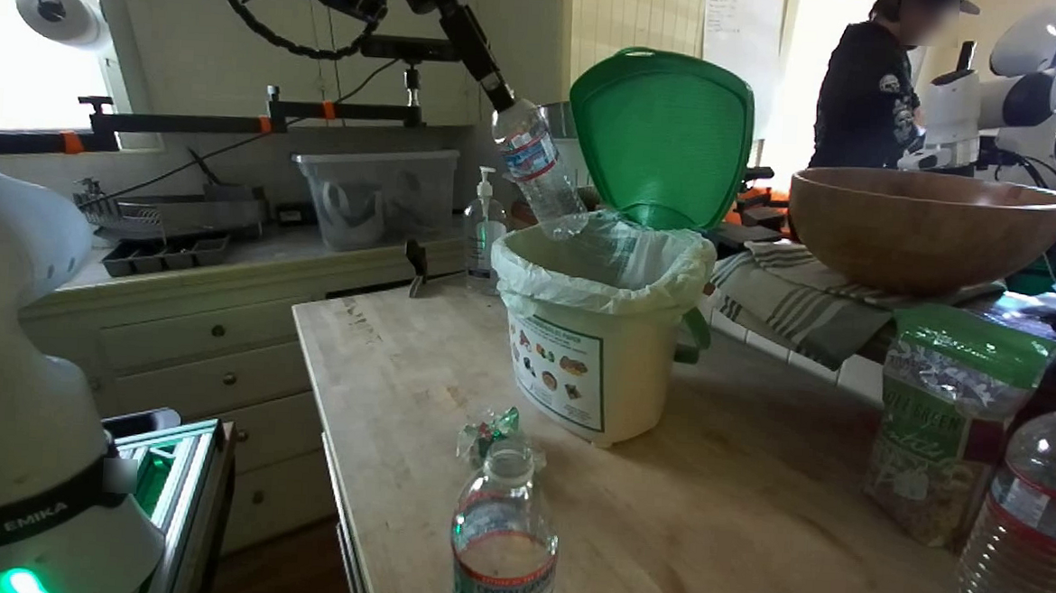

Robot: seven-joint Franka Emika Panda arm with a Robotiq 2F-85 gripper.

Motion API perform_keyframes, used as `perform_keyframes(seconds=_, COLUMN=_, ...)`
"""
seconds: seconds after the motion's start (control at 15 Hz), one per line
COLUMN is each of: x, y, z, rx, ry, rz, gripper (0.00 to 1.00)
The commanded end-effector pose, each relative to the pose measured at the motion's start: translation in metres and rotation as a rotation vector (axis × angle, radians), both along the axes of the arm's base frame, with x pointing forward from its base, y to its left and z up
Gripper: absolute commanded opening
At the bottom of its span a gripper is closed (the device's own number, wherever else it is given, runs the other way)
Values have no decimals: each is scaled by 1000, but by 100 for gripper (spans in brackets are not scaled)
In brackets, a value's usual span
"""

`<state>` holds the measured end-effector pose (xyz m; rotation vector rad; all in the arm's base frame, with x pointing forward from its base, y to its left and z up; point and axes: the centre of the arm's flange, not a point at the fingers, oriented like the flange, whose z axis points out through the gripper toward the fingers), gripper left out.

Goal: Put the bottles in the bin and close the bin

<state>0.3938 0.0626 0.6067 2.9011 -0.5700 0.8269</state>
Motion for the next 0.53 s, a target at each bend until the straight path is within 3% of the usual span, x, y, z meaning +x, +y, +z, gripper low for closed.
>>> perform_keyframes(seconds=0.0, x=12, y=-9, z=-12, rx=29, ry=8, rz=-9, gripper=12)
perform_keyframes(seconds=0.07, x=13, y=-11, z=-15, rx=32, ry=11, rz=-12, gripper=12)
perform_keyframes(seconds=0.13, x=15, y=-14, z=-17, rx=34, ry=13, rz=-18, gripper=62)
perform_keyframes(seconds=0.27, x=17, y=-17, z=-19, rx=38, ry=16, rz=-23, gripper=69)
perform_keyframes(seconds=0.47, x=13, y=-18, z=-18, rx=40, ry=16, rz=-28, gripper=92)
